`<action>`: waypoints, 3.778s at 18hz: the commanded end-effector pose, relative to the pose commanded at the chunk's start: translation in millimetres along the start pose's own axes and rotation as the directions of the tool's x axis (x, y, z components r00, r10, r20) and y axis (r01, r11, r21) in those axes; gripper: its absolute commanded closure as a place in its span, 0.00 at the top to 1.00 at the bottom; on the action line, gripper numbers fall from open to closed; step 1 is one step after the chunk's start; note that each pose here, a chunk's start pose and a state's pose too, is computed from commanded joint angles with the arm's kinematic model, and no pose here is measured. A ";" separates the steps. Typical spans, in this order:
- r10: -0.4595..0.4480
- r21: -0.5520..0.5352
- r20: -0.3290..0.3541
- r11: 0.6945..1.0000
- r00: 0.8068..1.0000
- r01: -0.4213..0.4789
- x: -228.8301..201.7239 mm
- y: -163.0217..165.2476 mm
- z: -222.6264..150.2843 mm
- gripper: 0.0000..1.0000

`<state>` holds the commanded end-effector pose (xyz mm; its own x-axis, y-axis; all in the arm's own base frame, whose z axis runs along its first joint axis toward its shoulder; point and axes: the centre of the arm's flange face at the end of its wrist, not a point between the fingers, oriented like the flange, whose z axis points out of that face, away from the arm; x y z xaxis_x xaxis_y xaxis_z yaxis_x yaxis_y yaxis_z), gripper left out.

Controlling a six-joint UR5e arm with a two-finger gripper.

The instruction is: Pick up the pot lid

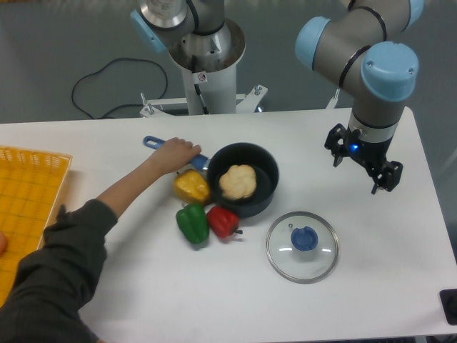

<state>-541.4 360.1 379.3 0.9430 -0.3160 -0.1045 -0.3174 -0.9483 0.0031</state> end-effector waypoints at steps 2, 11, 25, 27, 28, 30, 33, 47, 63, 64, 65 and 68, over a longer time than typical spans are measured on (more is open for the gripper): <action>0.000 -0.002 -0.001 1.000 1.000 0.000 0.1 0.2 0.1 1.00; -0.001 -0.003 -0.014 1.000 1.000 0.001 20.9 -2.6 35.6 1.00; -0.180 -0.028 -0.076 0.984 0.981 0.178 37.7 -30.6 93.9 1.00; -0.326 -0.040 -0.073 0.945 0.943 0.323 37.3 -38.4 98.4 1.00; -0.359 -0.046 -0.077 0.933 0.930 0.356 37.1 -39.5 103.1 1.00; -0.404 -0.053 -0.085 0.914 0.911 0.401 38.2 -43.5 108.9 1.00; -0.504 -0.054 -0.075 0.864 0.860 0.501 36.8 -48.1 115.6 1.00; -0.739 -0.003 -0.032 0.674 0.673 0.739 17.5 -98.2 152.5 1.00; -0.764 -0.020 -0.041 0.645 0.644 0.764 17.9 -107.9 168.2 1.00; -0.763 -0.020 -0.041 0.646 0.645 0.763 17.9 -107.9 168.2 1.00; -0.763 -0.020 -0.041 0.646 0.645 0.763 17.9 -107.9 168.2 0.96; -0.763 -0.020 -0.041 0.646 0.645 0.763 18.3 -108.9 168.2 0.87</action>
<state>-506.4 462.7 209.8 0.8546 0.5185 -0.0285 0.5164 -0.8544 -0.0578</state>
